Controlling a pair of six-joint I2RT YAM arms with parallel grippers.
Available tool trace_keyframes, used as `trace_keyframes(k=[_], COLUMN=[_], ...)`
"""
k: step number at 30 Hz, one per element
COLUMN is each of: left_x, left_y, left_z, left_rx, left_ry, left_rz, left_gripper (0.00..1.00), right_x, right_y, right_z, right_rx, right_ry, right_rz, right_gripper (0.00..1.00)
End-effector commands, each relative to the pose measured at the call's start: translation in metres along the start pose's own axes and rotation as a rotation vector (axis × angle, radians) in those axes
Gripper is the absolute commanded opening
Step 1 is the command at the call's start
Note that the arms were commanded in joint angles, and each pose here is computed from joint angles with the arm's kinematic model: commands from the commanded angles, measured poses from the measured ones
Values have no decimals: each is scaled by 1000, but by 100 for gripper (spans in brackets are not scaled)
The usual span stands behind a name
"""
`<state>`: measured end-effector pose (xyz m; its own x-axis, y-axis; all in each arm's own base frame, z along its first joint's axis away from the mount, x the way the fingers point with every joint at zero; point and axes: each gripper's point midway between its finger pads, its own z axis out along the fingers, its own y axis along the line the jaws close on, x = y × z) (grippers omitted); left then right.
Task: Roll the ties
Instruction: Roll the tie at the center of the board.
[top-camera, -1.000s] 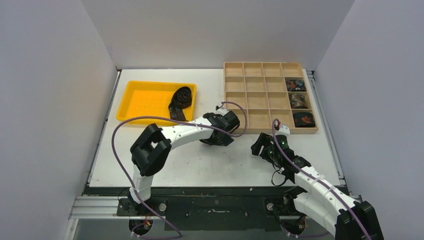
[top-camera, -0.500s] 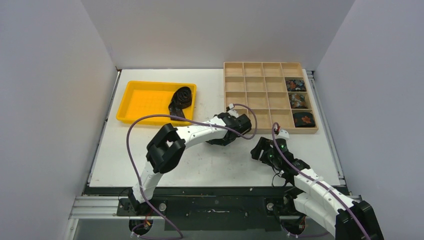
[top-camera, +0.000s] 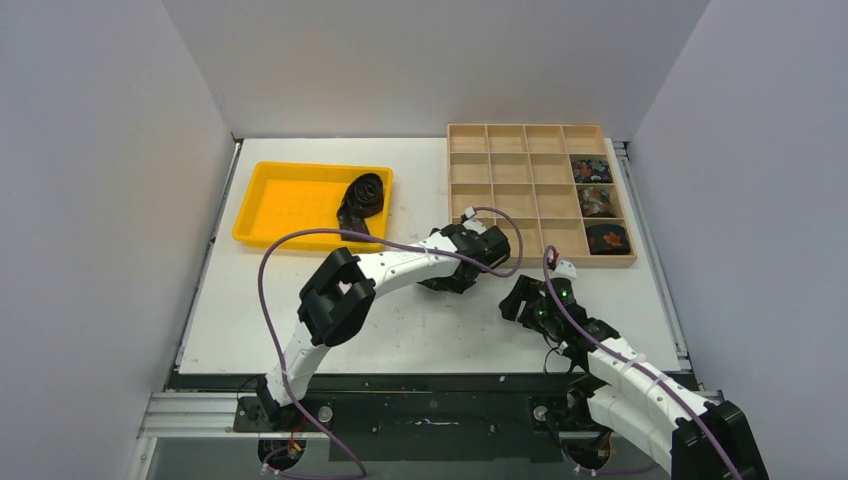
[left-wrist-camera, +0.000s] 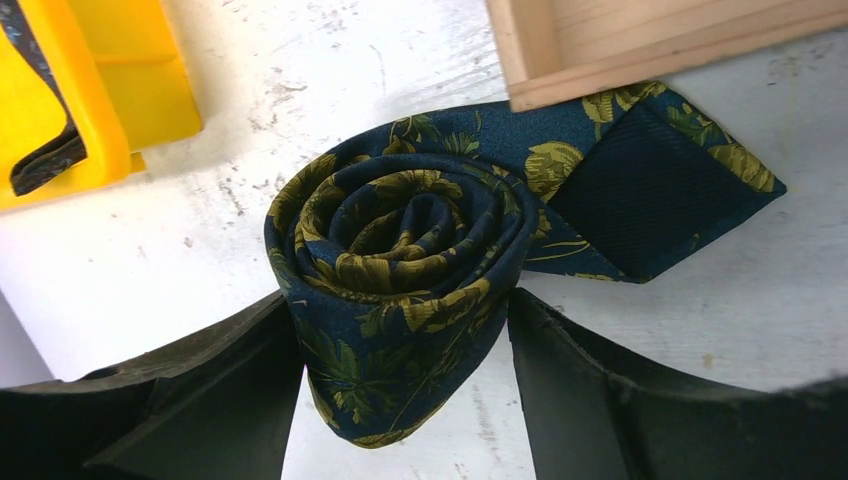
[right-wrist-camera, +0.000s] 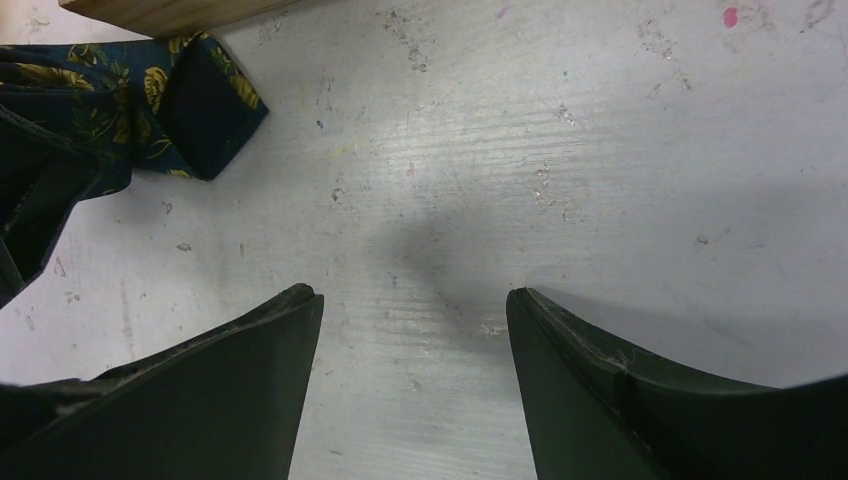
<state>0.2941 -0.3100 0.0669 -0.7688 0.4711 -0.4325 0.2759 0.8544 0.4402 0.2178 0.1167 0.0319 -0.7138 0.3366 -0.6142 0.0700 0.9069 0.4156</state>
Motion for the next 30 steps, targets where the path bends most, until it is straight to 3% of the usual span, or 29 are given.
trace_keyframes(k=[1,10,22,30], left_x=[-20,-34,-48,-49], left_y=[-24,-21,-26,-53], left_z=[-16,-40,-63,-60], left_rx=[114,158,190,287], left_ry=[-47,-94,-141,-121], left_rz=[-73,-105,-106,-100], left_gripper=[70,79,79,79], right_x=[-11,-10,-11,-13], right_y=[11,12,12,14], right_z=[0,-1,-1,-4], right_rx=[-45,-47,-50,-61], right_ry=[-46,-46,-50,-58], right_rz=[6,7,8,14], right_gripper=[69,69,69,69])
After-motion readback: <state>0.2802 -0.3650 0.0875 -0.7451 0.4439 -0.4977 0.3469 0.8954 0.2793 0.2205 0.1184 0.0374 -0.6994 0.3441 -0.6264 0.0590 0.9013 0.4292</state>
